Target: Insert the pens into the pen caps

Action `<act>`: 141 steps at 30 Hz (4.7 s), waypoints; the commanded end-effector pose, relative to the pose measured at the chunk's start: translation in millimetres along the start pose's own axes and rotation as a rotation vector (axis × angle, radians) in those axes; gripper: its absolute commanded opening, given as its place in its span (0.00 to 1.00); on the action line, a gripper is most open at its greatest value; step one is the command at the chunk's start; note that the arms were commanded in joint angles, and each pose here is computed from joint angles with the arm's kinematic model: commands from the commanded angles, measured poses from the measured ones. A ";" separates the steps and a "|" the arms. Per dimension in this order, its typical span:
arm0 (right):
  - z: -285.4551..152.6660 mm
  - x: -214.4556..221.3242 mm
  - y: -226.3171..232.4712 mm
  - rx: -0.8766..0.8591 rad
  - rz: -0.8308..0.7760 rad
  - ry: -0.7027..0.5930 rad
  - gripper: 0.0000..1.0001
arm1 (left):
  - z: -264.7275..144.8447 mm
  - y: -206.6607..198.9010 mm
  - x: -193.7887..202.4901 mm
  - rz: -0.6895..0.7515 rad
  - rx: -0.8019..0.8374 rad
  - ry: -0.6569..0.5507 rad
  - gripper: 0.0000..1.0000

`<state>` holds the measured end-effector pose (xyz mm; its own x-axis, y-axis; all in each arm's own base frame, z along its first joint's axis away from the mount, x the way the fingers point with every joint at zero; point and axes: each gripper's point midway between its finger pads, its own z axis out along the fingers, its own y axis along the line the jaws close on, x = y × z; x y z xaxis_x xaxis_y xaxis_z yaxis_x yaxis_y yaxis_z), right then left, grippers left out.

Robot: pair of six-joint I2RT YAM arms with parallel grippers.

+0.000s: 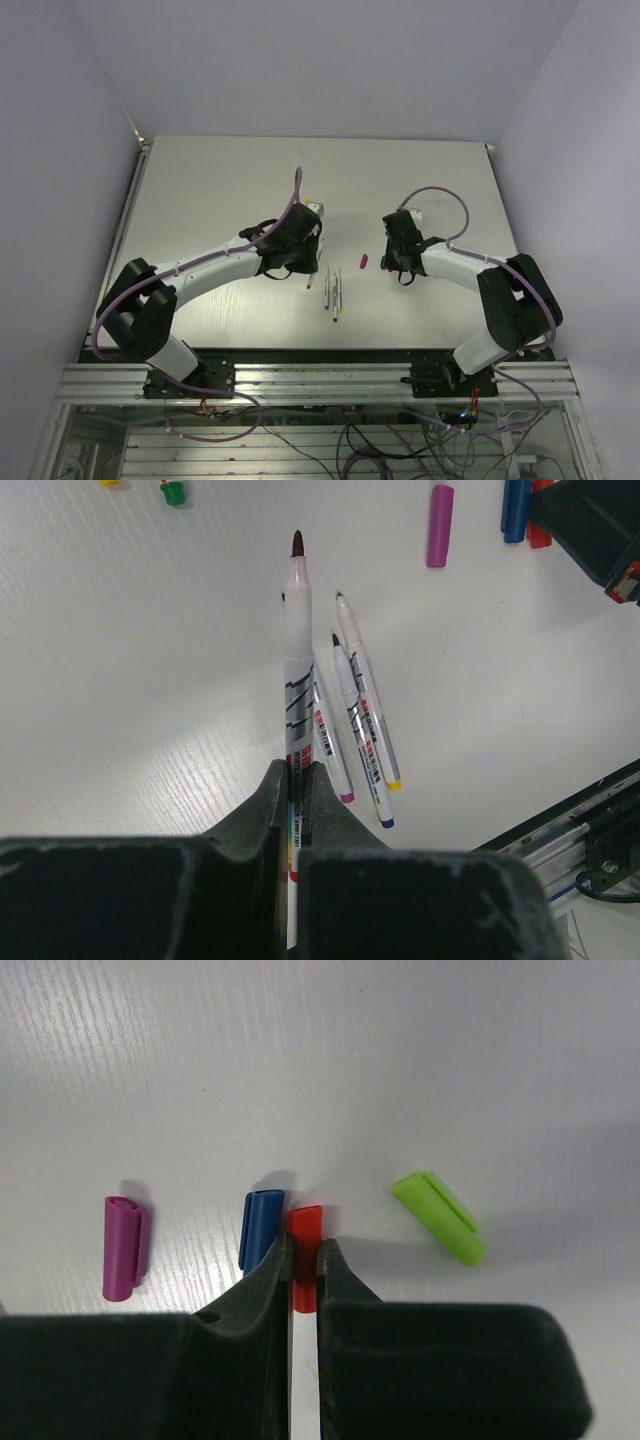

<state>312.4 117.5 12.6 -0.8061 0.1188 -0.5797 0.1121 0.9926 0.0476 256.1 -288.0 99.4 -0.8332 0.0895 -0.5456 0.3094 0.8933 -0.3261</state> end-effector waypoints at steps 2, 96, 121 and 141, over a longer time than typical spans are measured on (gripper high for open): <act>2.8 28.4 -7.0 0.022 -0.003 0.112 0.00 | 4.2 -10.3 -4.8 0.022 0.052 0.007 0.07; -149.4 -160.5 64.1 -0.543 0.301 -0.654 0.00 | -10.1 -132.2 -73.9 0.091 0.483 -0.271 0.07; -148.8 -146.4 80.1 -0.630 0.271 -0.585 0.00 | -5.0 -134.2 -86.4 0.042 0.476 -0.316 0.07; -143.1 -106.2 105.2 -0.768 0.116 -0.429 0.00 | -17.4 -133.7 -125.7 -0.040 0.516 -0.473 0.07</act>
<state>345.4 194.4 216.5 -0.4061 0.4398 -0.8010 -0.2906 0.7689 0.5695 286.8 -406.8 184.6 -0.6874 -0.1058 -0.7185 0.5289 0.6051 -0.5951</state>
